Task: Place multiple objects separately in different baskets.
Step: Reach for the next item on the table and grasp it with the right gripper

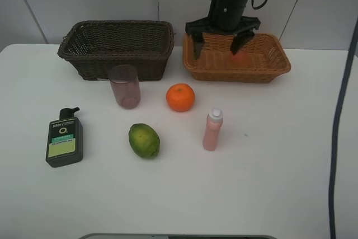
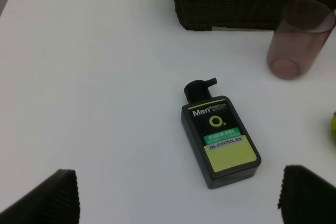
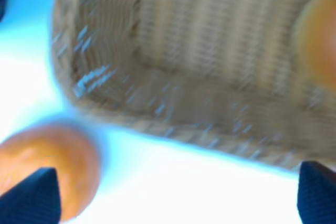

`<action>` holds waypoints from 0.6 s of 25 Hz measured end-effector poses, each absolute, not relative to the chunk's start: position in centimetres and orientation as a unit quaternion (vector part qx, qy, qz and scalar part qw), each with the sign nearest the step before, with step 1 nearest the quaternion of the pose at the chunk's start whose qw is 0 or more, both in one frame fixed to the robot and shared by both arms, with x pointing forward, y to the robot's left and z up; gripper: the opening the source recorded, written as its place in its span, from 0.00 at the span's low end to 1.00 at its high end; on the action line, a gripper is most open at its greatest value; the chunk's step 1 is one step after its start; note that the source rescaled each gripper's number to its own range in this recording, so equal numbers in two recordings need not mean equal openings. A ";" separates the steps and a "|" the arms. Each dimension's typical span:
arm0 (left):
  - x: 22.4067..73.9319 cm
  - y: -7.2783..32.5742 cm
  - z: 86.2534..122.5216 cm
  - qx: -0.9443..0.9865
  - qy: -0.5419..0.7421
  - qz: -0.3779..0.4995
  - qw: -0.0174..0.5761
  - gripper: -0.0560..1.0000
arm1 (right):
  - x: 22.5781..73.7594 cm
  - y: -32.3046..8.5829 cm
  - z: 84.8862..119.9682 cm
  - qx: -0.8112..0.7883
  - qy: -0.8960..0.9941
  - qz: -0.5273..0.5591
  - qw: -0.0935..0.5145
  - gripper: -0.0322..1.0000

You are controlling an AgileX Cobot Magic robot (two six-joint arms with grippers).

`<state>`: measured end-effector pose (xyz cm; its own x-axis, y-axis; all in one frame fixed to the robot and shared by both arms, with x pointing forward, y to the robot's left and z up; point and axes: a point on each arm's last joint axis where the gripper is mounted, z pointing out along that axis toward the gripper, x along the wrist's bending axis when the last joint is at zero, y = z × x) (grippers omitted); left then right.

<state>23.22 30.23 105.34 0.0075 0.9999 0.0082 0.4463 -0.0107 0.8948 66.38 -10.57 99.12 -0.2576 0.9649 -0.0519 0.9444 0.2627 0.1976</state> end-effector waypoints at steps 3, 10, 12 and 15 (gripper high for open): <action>23.2 30.2 105.3 0.605 0.598 0.373 0.371 0.97 | 63.9 -9.3 98.2 0.596 0.800 0.037 0.064 1.00; 23.2 30.2 105.3 0.605 0.598 0.373 0.371 0.97 | 58.9 -6.7 96.4 0.567 0.821 0.039 0.056 1.00; 23.2 30.2 105.3 0.605 0.598 0.373 0.371 0.97 | 58.3 -6.0 96.0 0.569 0.819 0.042 0.060 1.00; 23.2 30.2 105.3 0.605 0.598 0.373 0.371 0.97 | 57.6 -4.4 95.8 0.577 0.810 0.058 0.089 1.00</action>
<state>23.22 30.23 105.34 0.0075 0.9999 0.0082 0.4463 -0.0107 0.8948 57.55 -4.38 95.76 -0.3176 0.9451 -0.0762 0.9244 0.3266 0.1970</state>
